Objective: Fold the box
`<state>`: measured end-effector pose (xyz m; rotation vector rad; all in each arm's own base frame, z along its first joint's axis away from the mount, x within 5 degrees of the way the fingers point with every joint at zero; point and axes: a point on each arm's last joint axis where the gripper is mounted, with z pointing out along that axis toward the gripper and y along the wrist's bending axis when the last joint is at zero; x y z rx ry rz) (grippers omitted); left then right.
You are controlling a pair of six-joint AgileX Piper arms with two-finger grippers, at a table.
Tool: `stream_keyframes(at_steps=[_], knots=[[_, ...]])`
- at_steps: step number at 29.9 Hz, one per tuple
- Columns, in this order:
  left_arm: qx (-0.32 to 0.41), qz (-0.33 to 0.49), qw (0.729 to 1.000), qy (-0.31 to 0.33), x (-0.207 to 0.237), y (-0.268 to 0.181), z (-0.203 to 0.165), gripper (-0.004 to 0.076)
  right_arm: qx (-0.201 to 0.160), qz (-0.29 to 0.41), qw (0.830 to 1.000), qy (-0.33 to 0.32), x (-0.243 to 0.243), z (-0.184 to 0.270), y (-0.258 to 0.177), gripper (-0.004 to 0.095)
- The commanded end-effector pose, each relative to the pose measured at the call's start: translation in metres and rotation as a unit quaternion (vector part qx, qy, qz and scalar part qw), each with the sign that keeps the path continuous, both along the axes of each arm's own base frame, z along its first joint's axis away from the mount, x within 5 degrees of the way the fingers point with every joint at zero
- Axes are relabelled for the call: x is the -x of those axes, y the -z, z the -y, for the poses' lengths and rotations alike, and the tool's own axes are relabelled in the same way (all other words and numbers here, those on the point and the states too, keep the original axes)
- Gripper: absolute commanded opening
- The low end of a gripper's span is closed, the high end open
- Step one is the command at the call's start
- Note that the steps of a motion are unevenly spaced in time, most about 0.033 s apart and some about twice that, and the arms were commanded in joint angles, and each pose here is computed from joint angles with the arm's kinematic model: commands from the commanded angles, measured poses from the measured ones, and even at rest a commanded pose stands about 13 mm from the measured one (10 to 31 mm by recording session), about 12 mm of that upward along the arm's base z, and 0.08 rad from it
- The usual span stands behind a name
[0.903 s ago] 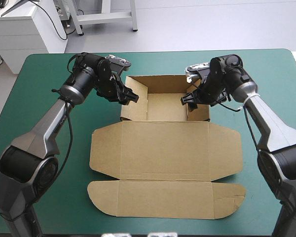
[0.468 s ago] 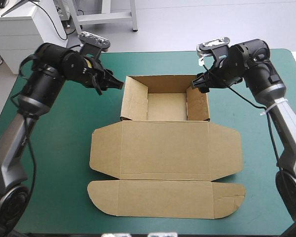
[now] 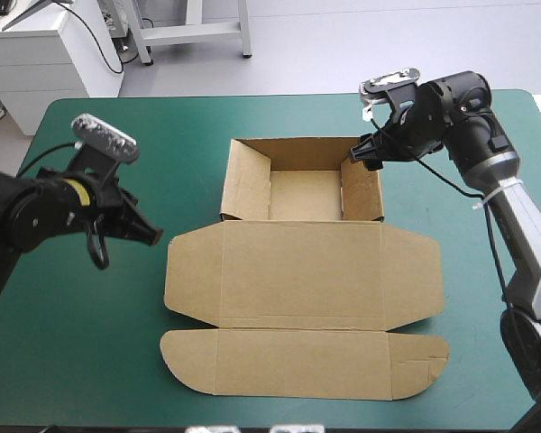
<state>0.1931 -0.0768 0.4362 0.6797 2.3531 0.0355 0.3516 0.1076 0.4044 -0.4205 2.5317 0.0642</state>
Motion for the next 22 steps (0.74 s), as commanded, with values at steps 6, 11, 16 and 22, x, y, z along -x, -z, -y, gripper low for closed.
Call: stream_keyframes(at_steps=[6,11,16,22], knots=[[-0.032,-0.081,0.996,-0.021,0.056,0.067,-0.027,-0.0008,-0.004,-0.004,1.0,0.01,-0.018,-0.005,0.014,0.0696],[-0.032,-0.123,0.991,-0.051,0.079,0.106,-0.038,-0.0008,0.007,-0.049,0.998,0.028,-0.043,-0.001,0.05,0.0696],[-0.026,-0.127,0.989,-0.063,0.097,0.123,-0.046,-0.0008,-0.015,-0.106,0.993,0.041,-0.063,0.001,0.089,0.0696],[-0.018,-0.092,0.994,-0.063,0.104,0.119,-0.051,-0.0008,-0.019,-0.126,0.991,0.038,-0.071,-0.003,0.107,0.0558]])
